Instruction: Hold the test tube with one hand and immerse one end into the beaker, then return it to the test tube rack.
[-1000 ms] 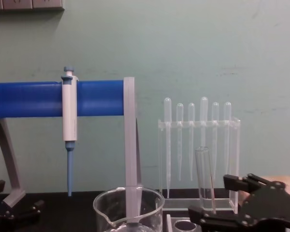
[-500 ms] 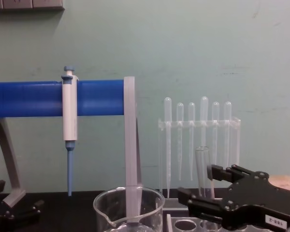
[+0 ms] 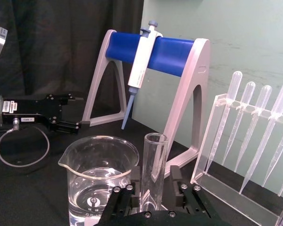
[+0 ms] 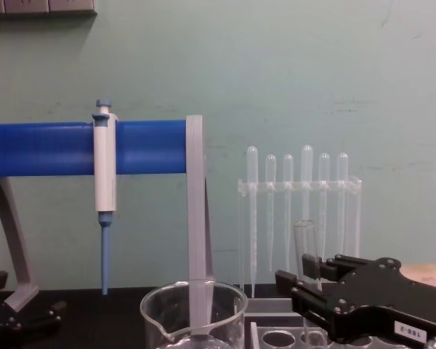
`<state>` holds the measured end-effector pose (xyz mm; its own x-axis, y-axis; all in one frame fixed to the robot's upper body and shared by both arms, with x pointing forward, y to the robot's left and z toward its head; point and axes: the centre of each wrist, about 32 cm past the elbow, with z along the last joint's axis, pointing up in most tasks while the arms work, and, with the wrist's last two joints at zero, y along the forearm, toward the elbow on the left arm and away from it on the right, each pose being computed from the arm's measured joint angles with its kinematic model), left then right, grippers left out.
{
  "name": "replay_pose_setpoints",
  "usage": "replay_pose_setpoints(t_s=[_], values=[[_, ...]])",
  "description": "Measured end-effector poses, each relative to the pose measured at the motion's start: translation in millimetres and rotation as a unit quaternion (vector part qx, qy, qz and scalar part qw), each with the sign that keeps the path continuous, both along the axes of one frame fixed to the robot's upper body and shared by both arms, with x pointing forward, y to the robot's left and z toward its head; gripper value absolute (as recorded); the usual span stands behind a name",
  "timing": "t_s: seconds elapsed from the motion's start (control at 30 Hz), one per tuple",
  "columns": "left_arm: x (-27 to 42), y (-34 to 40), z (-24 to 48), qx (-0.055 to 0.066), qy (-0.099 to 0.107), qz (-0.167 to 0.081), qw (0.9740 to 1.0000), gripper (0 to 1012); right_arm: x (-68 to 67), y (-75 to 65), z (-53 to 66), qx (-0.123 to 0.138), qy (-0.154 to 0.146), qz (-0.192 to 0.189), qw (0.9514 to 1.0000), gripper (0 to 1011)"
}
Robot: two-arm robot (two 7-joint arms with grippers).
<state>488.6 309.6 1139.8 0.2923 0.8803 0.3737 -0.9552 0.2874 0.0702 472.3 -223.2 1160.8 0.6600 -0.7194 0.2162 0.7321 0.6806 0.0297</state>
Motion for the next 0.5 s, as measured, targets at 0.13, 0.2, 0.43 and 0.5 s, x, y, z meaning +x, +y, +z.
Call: replay_pose_setpoints(t_s=[0.13, 0.2, 0.43, 0.5], values=[[0.0, 0.0, 0.0, 0.0, 0.0, 0.0, 1.0, 1000, -0.3, -0.4, -0.3, 0.0, 0.001, -0.002, 1.0, 303], [0.0, 0.0, 0.0, 0.0, 0.0, 0.0, 1.0, 1000, -0.5, -0.6, -0.1, 0.0, 0.002, -0.002, 1.0, 243], [0.0, 0.0, 0.0, 0.0, 0.0, 0.0, 1.0, 1000, -2.4, -2.3, 5.4, 0.009, 0.0, -0.004, 0.9999, 226], [0.0, 0.0, 0.0, 0.0, 0.0, 0.0, 1.0, 1000, -2.9, -3.0, 7.8, 0.016, 0.0, -0.004, 0.9999, 226]])
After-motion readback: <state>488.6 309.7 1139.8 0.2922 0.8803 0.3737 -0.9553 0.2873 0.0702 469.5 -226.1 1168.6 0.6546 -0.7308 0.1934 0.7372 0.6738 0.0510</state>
